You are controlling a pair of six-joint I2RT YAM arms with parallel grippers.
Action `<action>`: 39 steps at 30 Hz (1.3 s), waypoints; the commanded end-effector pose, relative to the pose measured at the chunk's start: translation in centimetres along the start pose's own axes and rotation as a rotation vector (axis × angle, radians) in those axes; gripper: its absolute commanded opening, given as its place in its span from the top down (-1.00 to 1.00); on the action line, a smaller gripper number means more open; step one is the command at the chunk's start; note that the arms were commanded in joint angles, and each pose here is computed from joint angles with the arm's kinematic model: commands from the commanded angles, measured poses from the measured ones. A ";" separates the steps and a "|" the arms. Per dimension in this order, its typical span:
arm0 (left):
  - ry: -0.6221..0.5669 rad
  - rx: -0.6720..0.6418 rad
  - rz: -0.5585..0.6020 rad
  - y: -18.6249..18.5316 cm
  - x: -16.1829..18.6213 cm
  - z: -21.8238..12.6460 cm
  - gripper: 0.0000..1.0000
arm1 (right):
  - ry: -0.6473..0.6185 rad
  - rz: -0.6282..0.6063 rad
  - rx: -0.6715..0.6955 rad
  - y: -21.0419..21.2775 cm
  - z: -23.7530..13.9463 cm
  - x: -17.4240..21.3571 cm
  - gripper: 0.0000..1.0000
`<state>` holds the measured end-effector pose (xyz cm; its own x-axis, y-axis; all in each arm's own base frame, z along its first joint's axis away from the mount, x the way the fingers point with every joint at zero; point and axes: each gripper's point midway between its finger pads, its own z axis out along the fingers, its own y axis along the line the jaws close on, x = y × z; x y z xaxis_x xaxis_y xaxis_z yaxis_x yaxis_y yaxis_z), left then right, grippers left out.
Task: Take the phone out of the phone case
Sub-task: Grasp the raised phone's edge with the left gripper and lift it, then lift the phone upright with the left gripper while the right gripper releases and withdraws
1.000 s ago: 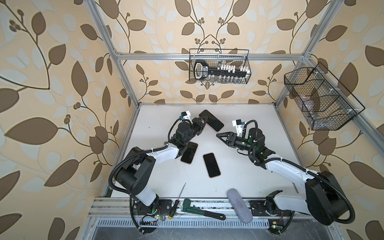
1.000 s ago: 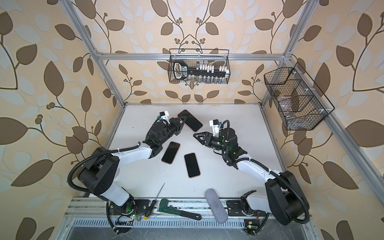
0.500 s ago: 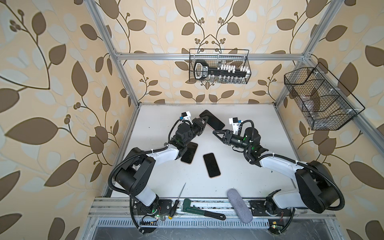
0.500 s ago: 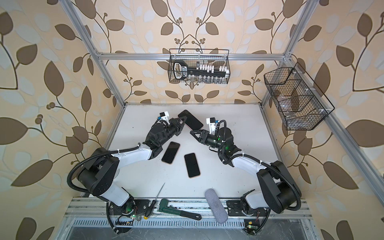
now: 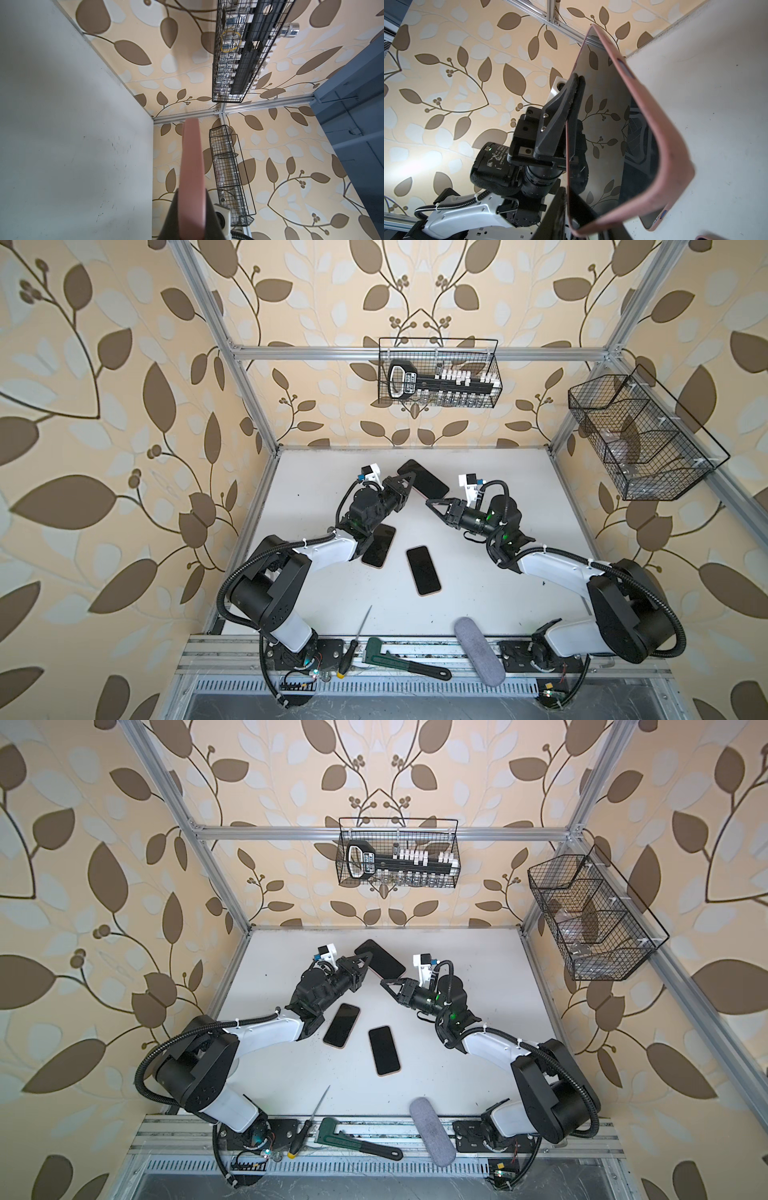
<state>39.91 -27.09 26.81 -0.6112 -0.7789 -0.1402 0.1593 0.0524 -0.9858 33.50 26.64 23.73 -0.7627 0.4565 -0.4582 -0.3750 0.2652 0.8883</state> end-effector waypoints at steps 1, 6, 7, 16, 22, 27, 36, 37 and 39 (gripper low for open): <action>-0.016 0.172 0.008 -5.2 -0.2 -0.7 1.00 | -0.022 -0.002 -0.024 0.5 0.2 -0.4 0.51; -0.014 0.174 0.004 -5.3 -0.1 -0.6 1.00 | -0.024 -0.004 -0.022 0.4 0.1 -0.3 0.54; -0.014 0.173 0.004 -5.3 -0.1 -0.6 1.00 | -0.026 -0.003 -0.020 0.3 0.1 -0.4 0.55; -0.020 0.177 -0.015 -5.0 -0.3 -0.5 1.00 | -0.032 -0.001 -0.022 0.2 0.0 -0.4 0.74; -0.037 0.167 -0.043 -4.7 -0.6 -0.5 1.00 | -0.034 -0.021 -0.012 -0.2 -0.3 -0.1 0.78; -0.064 0.122 -0.089 -3.8 -1.0 -0.7 1.00 | -0.026 -0.106 -0.003 -0.6 -0.6 0.3 0.80; -0.081 0.067 -0.160 -4.0 -1.3 -1.4 1.00 | -0.020 -0.320 0.042 -1.6 -2.2 0.9 0.84; -0.078 0.069 -0.168 -4.2 -1.3 -1.5 1.00 | -0.016 -0.339 0.052 -1.8 -2.3 0.9 0.85; -0.071 0.064 -0.186 -4.5 -1.2 -1.5 1.00 | -0.013 -0.375 0.076 -2.2 -2.6 0.9 0.85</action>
<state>39.16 -27.11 25.90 -0.6099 -0.7917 0.0361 0.0008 -0.0461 -0.9989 31.75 25.74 23.79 -0.6290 0.3844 -0.6757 -0.5743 0.3561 0.7372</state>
